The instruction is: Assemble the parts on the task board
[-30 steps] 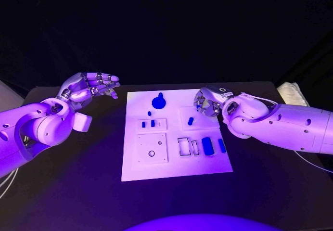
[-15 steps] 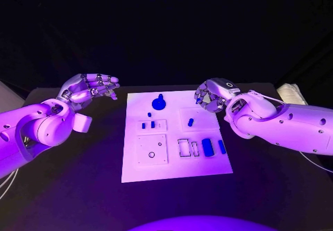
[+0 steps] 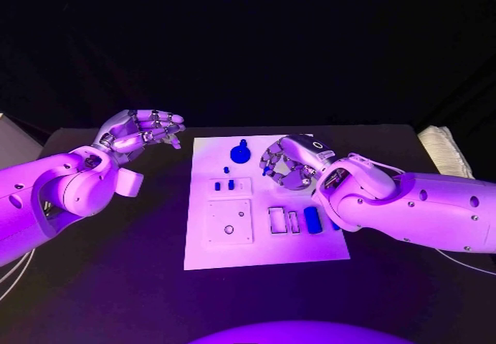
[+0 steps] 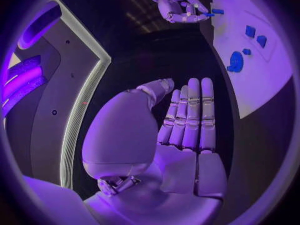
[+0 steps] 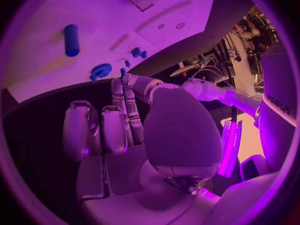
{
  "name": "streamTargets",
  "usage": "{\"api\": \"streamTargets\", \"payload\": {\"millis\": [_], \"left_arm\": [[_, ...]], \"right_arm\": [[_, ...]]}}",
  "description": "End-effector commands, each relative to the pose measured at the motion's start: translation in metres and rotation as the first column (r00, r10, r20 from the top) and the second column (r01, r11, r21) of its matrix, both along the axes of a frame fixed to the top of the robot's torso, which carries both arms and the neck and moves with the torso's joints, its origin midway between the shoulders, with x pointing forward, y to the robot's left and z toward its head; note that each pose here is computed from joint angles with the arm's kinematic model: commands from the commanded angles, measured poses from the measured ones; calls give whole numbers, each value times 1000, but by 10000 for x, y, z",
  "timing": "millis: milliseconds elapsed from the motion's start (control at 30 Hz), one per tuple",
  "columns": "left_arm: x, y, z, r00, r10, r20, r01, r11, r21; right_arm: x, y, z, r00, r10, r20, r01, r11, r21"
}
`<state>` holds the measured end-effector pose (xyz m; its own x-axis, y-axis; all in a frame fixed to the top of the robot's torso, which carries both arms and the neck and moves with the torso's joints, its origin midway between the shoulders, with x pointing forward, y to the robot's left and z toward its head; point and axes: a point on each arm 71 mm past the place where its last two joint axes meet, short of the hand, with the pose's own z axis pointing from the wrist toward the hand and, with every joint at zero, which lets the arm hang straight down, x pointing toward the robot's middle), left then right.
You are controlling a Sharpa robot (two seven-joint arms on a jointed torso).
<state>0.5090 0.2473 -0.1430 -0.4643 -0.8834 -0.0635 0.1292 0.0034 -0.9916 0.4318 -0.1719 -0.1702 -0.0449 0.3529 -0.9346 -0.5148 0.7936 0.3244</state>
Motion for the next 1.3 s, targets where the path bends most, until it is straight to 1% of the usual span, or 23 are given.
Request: {"api": "streamTargets", "payload": {"millis": [33,100,133,233,333,533,767,1100,1300], "left_arm": [[-12,-36,6,1000,-7,1,7,1000,-13],[-17,-44,5,1000,-9,0,9,1000,-14],[-20,-54,4,1000,-11,0,11,1000,-15],[-29,-74,2,1000,-17,-2,17,1000,-18],[-38,-88,2,1000,-22,-4,22,1000,-22],[-45,-91,1,1000,-24,-7,24,999,-25],[-48,-83,-3,1000,-27,-14,27,999,-24],[-47,-64,-7,1000,-25,-18,25,999,-22],[-44,-52,-11,999,-25,-22,24,1000,-20]], "right_arm": [[-95,171,-69,997,72,21,-71,997,-30],[-129,243,-114,996,90,15,-89,995,-36],[-156,305,-159,995,104,7,-104,994,-41],[-193,402,-250,992,124,-15,-124,991,-48],[-214,468,-332,990,133,-37,-135,989,-53],[-242,549,-451,987,144,-72,-149,986,-71],[-271,591,-511,985,151,-86,-158,984,-83],[-281,586,-534,985,148,-91,-157,983,-99],[-286,569,-536,987,137,-87,-146,983,-111]]}}
